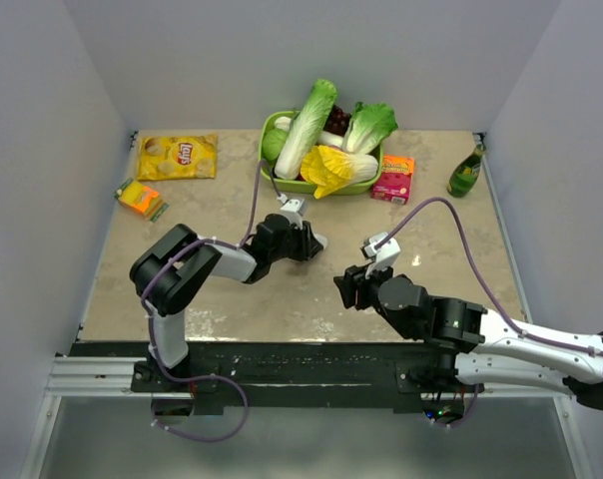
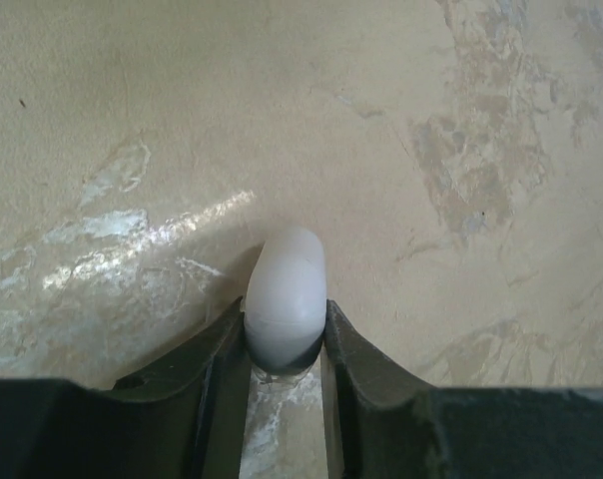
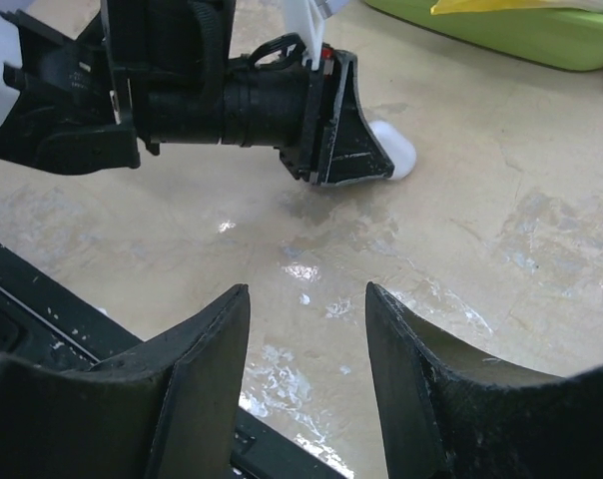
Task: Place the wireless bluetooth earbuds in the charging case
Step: Place the charging case at the center of the board, then reset both arms
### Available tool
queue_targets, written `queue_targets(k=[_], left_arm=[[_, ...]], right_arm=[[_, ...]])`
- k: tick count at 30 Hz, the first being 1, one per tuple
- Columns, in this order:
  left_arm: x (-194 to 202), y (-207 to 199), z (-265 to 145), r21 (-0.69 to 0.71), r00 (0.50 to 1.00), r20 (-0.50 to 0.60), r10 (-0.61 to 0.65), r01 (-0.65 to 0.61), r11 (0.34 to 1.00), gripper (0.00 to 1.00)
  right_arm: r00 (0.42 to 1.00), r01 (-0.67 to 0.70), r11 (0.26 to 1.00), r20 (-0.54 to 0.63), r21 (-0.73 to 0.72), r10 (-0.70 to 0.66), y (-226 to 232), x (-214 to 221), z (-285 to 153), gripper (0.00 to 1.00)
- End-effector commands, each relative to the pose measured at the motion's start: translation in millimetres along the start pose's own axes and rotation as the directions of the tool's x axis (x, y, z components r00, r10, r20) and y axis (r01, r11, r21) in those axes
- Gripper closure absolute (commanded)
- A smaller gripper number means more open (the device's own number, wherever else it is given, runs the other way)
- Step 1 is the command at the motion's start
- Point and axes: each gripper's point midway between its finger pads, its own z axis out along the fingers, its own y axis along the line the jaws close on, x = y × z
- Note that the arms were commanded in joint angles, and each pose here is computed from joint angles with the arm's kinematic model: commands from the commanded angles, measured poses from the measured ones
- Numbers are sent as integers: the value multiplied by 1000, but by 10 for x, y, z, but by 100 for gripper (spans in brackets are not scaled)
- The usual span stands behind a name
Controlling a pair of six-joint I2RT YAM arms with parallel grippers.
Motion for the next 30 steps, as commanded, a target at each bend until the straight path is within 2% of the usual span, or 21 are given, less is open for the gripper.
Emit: queue_targets(k=[1, 3, 4, 7, 12, 13, 14, 18, 22, 28, 30], left_arm=[[8, -18, 103, 17, 1000, -22, -12, 13, 1000, 98], [78, 19, 92, 9, 999, -36, -13, 14, 1000, 89], [76, 26, 79, 7, 999, -32, -11, 11, 1000, 74], [55, 79, -4, -23, 1000, -17, -10, 9, 1000, 49], [-230, 139, -309, -115, 998, 70, 3, 5, 993, 34], [-256, 126, -382, -123, 998, 70, 3, 6, 992, 24], [-471, 86, -514, -143, 991, 134, 12, 8, 990, 0], [-770, 199, -905, -282, 975, 221, 9, 55, 958, 0], [-1011, 218, -1199, -331, 947, 321, -15, 127, 935, 0], [-1187, 180, -1530, -301, 885, 450, -123, 280, 912, 0], [-1263, 155, -1650, -271, 847, 501, -176, 347, 898, 0]], right_arm=[[997, -56, 998, 48, 10, 56, -4, -194, -49, 47], [996, -69, 998, 64, 8, 69, -29, -229, -79, 46], [995, -74, 997, 72, 7, 73, -39, -240, -86, 46], [991, -88, 996, 97, 6, 87, -78, -281, -129, 46], [993, -81, 996, 93, 37, 78, -140, -283, -144, 46], [993, -78, 996, 90, 46, 74, -148, -279, -137, 46], [992, -84, 995, 98, 55, 79, -166, -296, -141, 46], [990, -91, 992, 117, 86, 80, -220, -325, -136, 45], [988, -98, 990, 132, 100, 84, -235, -331, -112, 44], [991, -90, 991, 106, 99, 79, -181, -232, -34, 43], [994, -76, 992, 91, 105, 66, -177, -187, -8, 43]])
